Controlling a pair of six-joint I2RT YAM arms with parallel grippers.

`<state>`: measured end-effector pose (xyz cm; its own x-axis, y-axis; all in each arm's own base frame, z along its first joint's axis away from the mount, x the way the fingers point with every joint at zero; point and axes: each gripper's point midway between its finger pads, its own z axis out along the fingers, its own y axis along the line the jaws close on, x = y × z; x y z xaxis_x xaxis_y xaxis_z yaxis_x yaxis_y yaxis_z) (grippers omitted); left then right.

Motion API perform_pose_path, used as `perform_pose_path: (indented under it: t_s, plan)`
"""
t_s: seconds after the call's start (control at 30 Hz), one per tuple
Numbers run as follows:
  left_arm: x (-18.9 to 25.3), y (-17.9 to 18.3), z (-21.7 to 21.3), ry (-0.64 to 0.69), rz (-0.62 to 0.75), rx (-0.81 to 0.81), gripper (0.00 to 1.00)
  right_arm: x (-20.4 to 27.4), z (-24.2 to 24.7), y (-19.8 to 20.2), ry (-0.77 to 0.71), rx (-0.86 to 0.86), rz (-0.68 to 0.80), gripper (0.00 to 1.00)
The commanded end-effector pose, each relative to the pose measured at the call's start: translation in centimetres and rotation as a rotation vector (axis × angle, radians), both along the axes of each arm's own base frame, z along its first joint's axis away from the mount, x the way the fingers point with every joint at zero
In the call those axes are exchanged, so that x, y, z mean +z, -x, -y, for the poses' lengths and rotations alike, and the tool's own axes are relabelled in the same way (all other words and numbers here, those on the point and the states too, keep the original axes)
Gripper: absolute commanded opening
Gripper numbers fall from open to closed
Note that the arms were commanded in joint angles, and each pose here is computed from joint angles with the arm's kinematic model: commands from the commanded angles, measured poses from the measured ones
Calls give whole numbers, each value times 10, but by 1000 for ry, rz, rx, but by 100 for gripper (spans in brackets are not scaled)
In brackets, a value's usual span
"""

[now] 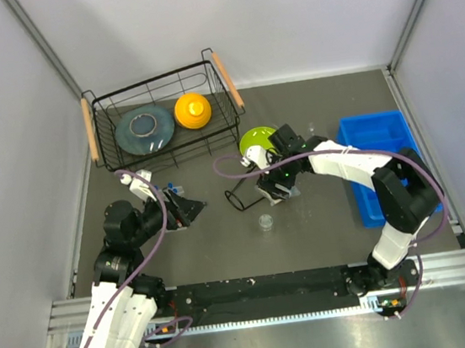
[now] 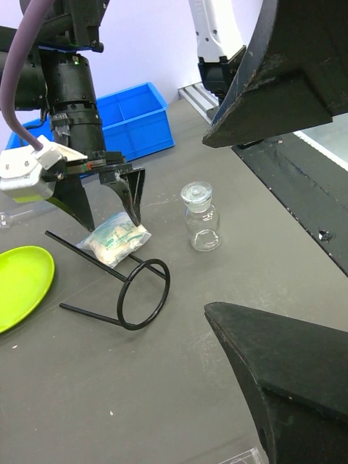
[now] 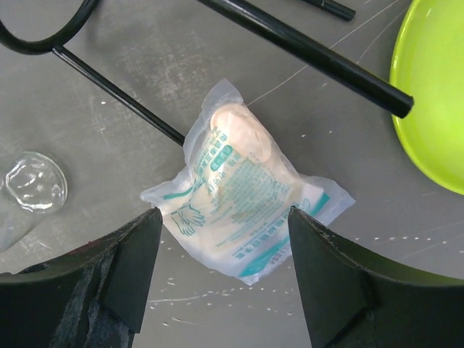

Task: Organize the chemistry lab equipment

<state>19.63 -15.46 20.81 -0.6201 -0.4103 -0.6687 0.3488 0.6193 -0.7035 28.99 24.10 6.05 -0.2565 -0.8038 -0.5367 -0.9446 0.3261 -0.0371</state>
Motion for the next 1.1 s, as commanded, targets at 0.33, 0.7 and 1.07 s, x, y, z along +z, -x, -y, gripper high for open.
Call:
perform_pose_path:
  t_s: [0.33, 0.7, 1.07]
  plan:
    - [6, 7, 2, 9, 44, -20, 93, -5, 5, -1, 22, -69, 33, 17]
    - [11, 12, 6, 4, 63, -70, 93, 63, 29, 9, -140, -55, 47, 2]
    - [16, 14, 12, 8, 98, -119, 93, 159, 132, -25, -155, -282, 284, 5]
